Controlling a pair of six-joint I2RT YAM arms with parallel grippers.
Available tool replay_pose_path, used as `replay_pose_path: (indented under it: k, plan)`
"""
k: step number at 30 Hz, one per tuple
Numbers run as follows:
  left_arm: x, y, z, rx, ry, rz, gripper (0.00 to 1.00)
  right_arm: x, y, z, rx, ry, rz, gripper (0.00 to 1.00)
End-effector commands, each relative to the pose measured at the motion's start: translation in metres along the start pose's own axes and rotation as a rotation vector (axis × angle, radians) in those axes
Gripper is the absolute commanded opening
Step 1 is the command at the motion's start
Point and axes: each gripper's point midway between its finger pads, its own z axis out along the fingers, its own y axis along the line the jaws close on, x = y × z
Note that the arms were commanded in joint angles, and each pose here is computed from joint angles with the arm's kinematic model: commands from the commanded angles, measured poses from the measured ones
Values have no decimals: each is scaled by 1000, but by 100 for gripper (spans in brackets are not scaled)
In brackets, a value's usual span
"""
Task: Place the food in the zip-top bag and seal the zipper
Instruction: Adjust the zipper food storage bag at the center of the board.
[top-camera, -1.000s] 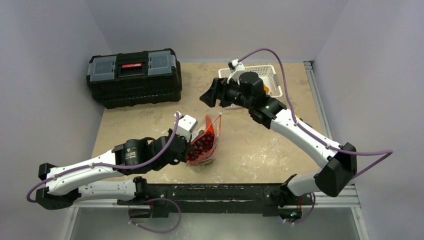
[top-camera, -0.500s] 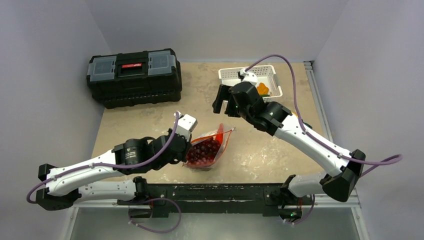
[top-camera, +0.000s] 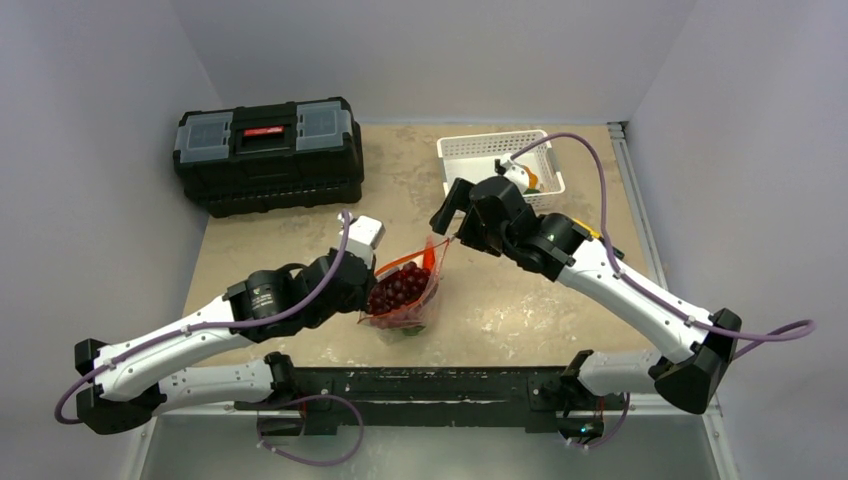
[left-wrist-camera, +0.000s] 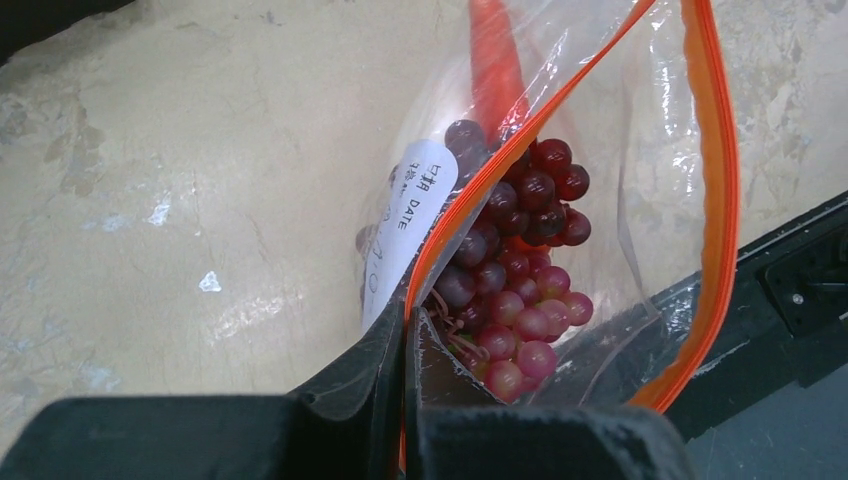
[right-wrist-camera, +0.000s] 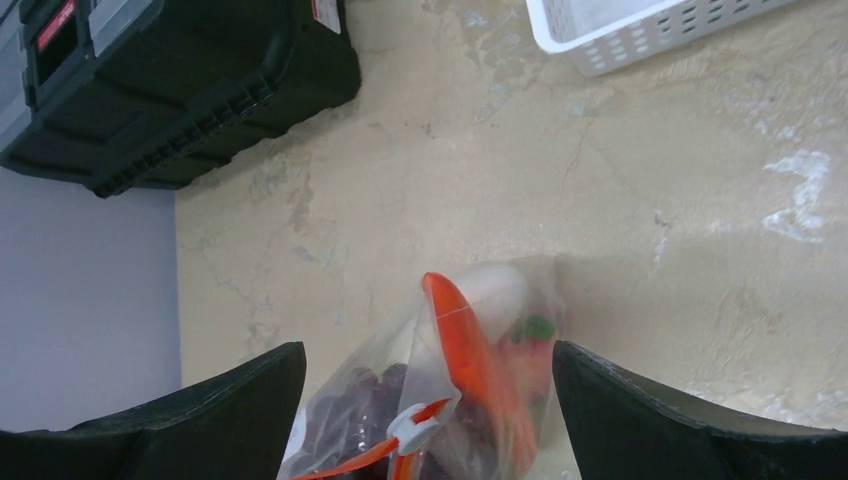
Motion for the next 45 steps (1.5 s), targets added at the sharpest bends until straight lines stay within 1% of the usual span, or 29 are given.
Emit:
replay_pose_path:
  k: [1,5,6,10,16,20,21,23,24,26,28,29,30,31,34,37,43,45]
  plan:
    - [-11,-12,-3,66,-34,-24,0,13,17,0,-51,56,178,93]
    - [-10,-16,-3,84,-25,-20,0,22,30,-3,-57,67,214,88]
    - [-10,-17,-4,90,-24,-20,0,22,29,-4,-46,54,228,84]
    - [-11,-23,-6,125,-19,-7,0,19,32,-6,-80,34,292,54]
    - [-16,-41,-11,218,1,36,0,23,41,-3,-95,65,316,28]
    - [-19,-55,-15,279,29,76,0,24,42,-1,-98,67,345,18]
    - [-20,-57,-15,286,32,83,0,24,43,-1,-102,67,351,13]
    - [-24,-59,-14,285,33,87,13,25,42,-1,-104,65,362,6]
    - [-27,-61,-15,285,30,87,22,25,42,0,-109,65,366,4]
    - [-34,-64,-14,282,20,83,46,25,43,-1,-113,63,379,0]
    - [-44,-63,-11,247,6,76,68,25,43,-1,-116,62,388,0]
    - [-47,-62,-9,225,12,74,76,24,43,-1,-118,61,393,0]
    - [-51,-60,-7,197,12,74,88,24,44,-1,-121,61,399,0]
    - [-56,-57,-3,160,11,75,93,23,44,-2,-122,60,405,0]
    - [-65,-57,7,107,9,82,98,22,45,-3,-125,59,432,0]
    - [-70,-62,20,78,2,72,100,21,46,-5,-132,58,465,0]
    - [-70,-77,36,108,-49,-13,100,12,52,-13,-160,43,526,0]
    - [-72,-77,40,90,-82,-30,100,9,55,-15,-172,44,534,0]
